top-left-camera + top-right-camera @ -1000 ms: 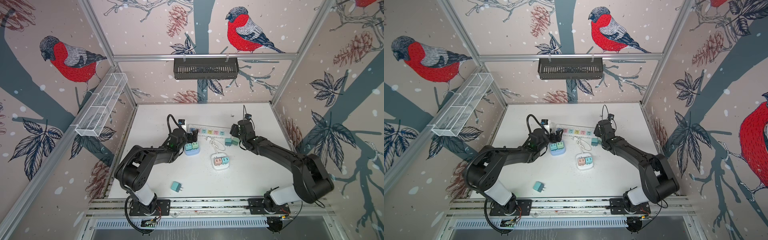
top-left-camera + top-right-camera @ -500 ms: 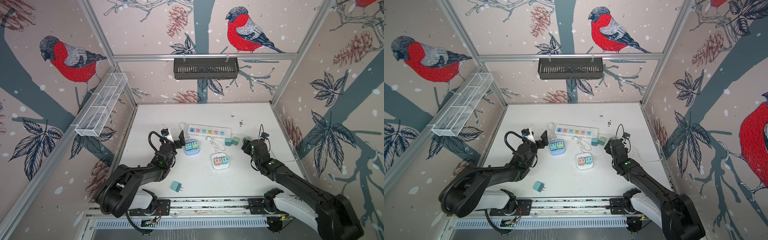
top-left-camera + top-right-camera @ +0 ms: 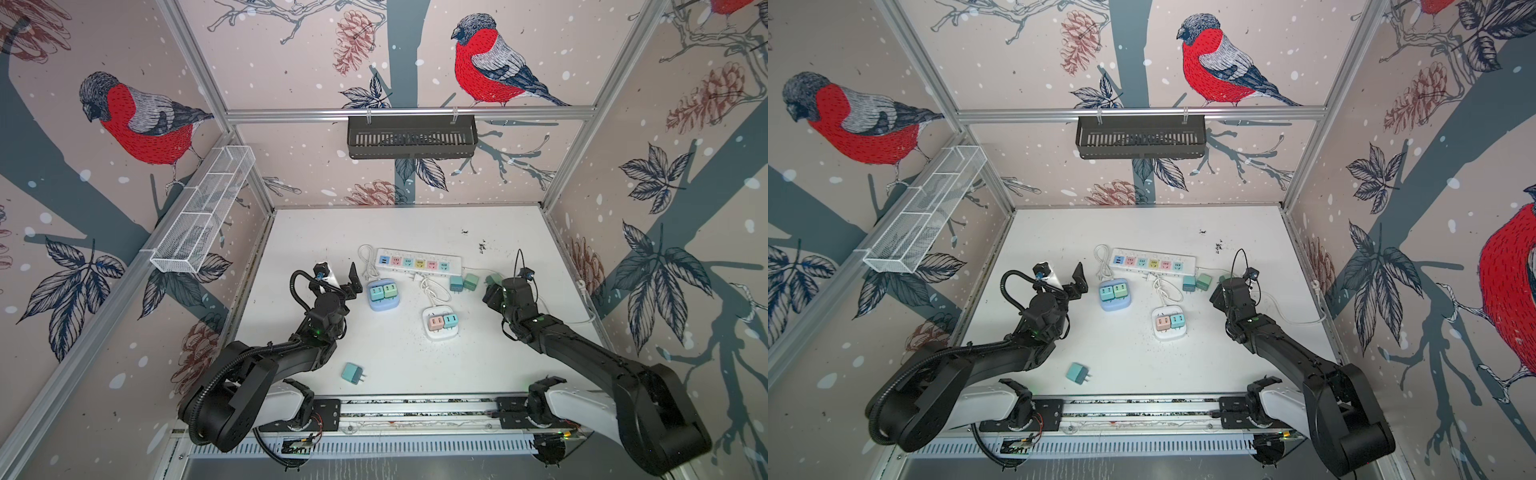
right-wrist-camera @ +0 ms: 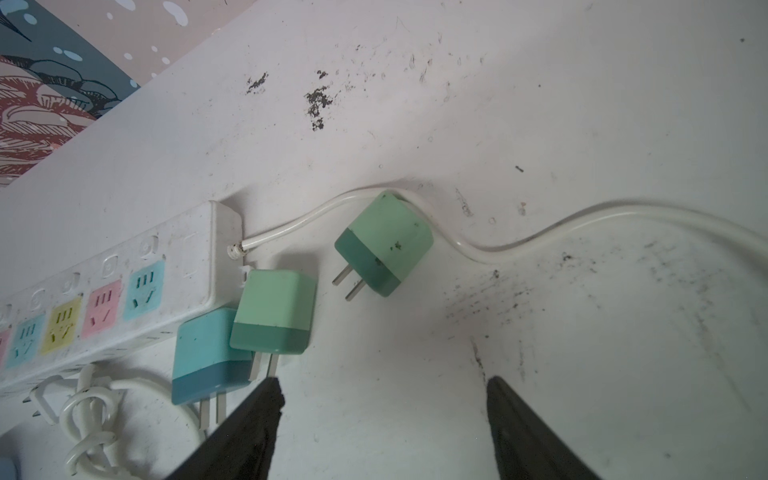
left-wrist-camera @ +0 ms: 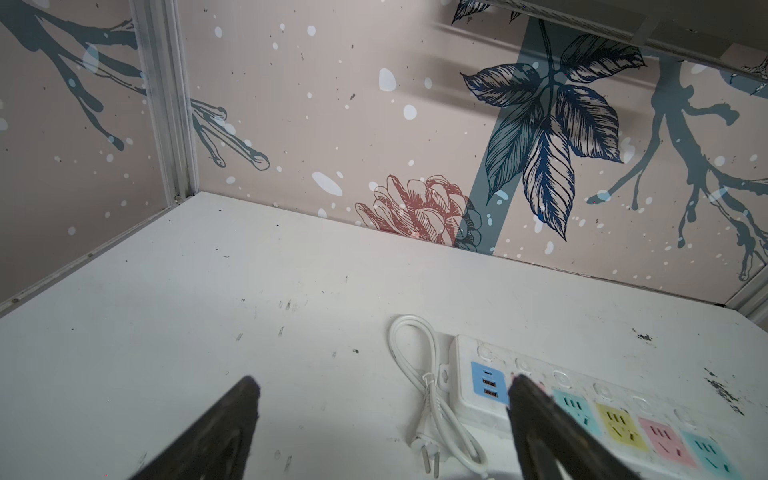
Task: Insert the plug
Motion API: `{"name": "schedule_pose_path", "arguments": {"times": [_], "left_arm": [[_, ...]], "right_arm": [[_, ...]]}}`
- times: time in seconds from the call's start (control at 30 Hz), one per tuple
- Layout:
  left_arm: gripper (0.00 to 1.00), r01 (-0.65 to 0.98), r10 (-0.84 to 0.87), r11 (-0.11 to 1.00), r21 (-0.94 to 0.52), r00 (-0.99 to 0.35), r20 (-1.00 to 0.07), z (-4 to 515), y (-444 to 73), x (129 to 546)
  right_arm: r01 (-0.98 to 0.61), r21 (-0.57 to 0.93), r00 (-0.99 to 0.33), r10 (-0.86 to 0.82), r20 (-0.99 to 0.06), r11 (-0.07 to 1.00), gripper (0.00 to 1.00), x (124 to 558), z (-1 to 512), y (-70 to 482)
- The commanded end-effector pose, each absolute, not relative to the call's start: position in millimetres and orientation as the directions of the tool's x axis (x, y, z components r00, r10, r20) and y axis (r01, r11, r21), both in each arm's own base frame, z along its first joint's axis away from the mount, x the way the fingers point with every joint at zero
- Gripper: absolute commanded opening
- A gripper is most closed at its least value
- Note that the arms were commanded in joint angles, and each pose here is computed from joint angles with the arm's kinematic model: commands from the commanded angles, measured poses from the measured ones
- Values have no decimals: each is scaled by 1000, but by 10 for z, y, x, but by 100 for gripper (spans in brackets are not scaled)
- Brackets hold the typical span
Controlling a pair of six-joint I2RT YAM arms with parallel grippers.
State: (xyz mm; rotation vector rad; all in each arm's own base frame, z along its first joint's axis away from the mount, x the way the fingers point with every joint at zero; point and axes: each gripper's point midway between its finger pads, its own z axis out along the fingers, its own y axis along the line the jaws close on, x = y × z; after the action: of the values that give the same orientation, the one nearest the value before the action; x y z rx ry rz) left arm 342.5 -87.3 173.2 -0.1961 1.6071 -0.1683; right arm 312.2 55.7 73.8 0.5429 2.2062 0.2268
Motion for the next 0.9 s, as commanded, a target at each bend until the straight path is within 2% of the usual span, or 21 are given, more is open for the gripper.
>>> {"name": "schedule_pose_path", "arguments": {"times": [0.0, 0.13, 0.67, 0.87], "left_arm": [[93, -36, -245, 969, -245, -2, -969, 1814, -821, 3405], [93, -34, -247, 968, -247, 5, -969, 1817, -811, 3388], [93, -25, -240, 970, -240, -3, -971, 1804, -835, 3399], [93, -22, -239, 971, -239, -3, -971, 1808, -842, 3400]], "right_arm": [[281, 360, -546, 457, -702, 889, 78, 3235, 795, 604], [272, 366, -559, 455, -693, 890, 78, 3325, 760, 642], [378, 236, -626, 435, -648, 895, 76, 3783, 277, 551], [422, 189, -630, 437, -642, 886, 73, 3879, 179, 507]]}}
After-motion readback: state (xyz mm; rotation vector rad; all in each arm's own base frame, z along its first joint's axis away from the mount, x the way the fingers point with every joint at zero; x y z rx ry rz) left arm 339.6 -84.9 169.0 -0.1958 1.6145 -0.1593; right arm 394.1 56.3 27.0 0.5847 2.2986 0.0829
